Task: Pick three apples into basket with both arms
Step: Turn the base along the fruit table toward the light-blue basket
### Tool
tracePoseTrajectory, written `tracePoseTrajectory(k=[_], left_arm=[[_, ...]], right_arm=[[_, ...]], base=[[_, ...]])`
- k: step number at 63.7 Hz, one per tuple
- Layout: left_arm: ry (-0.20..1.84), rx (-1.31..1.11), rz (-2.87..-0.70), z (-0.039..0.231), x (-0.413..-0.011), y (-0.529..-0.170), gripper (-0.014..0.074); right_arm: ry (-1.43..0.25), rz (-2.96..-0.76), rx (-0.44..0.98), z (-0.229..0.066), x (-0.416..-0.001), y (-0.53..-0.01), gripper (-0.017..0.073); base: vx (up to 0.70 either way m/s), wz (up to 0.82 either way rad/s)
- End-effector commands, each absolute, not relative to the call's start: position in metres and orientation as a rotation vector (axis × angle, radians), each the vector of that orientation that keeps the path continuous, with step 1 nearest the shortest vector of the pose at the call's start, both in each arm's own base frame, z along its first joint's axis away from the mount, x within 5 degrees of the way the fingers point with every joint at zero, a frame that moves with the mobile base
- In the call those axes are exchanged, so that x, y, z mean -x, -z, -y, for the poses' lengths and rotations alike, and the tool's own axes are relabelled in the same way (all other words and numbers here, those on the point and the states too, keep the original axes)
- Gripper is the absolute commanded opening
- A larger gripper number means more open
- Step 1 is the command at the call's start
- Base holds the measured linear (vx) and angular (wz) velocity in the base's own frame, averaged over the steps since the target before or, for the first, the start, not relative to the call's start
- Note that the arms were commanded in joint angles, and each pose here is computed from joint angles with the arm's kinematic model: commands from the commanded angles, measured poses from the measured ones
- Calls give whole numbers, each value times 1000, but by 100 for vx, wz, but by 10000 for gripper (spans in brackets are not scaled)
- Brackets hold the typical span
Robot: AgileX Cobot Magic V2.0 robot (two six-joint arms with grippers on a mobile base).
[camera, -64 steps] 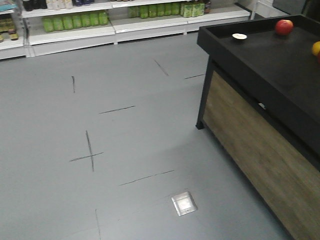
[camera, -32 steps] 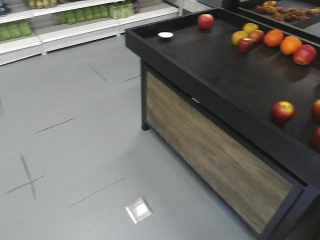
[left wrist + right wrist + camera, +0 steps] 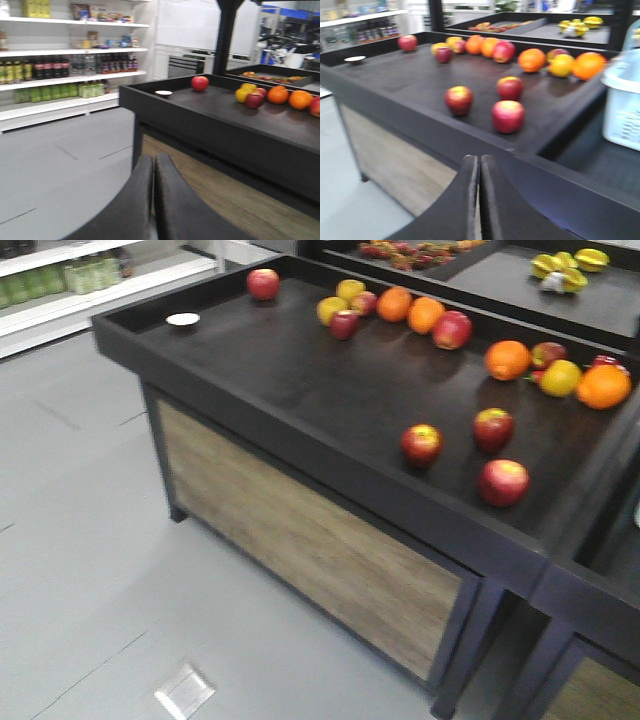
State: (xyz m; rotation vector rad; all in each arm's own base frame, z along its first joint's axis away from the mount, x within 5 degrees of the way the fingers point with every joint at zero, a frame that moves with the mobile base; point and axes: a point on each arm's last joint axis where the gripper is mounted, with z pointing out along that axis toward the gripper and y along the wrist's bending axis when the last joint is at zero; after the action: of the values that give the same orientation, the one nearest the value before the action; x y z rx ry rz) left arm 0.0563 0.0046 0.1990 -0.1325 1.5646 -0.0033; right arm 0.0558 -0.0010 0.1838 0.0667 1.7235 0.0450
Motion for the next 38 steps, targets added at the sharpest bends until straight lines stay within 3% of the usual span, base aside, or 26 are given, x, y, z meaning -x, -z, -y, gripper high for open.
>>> tracePoseTrajectory(k=[1,38], left_arm=[[13,139,-1497,-5,-56,-199,-6],[13,139,-1497,-5,-56,-199,-6]], right_arm=[[-32,-1658,-54,1,-56,-186,-4],[-32,-1658,-54,1,-56,-186,-4]], base=[[4,-50],[3,-46]])
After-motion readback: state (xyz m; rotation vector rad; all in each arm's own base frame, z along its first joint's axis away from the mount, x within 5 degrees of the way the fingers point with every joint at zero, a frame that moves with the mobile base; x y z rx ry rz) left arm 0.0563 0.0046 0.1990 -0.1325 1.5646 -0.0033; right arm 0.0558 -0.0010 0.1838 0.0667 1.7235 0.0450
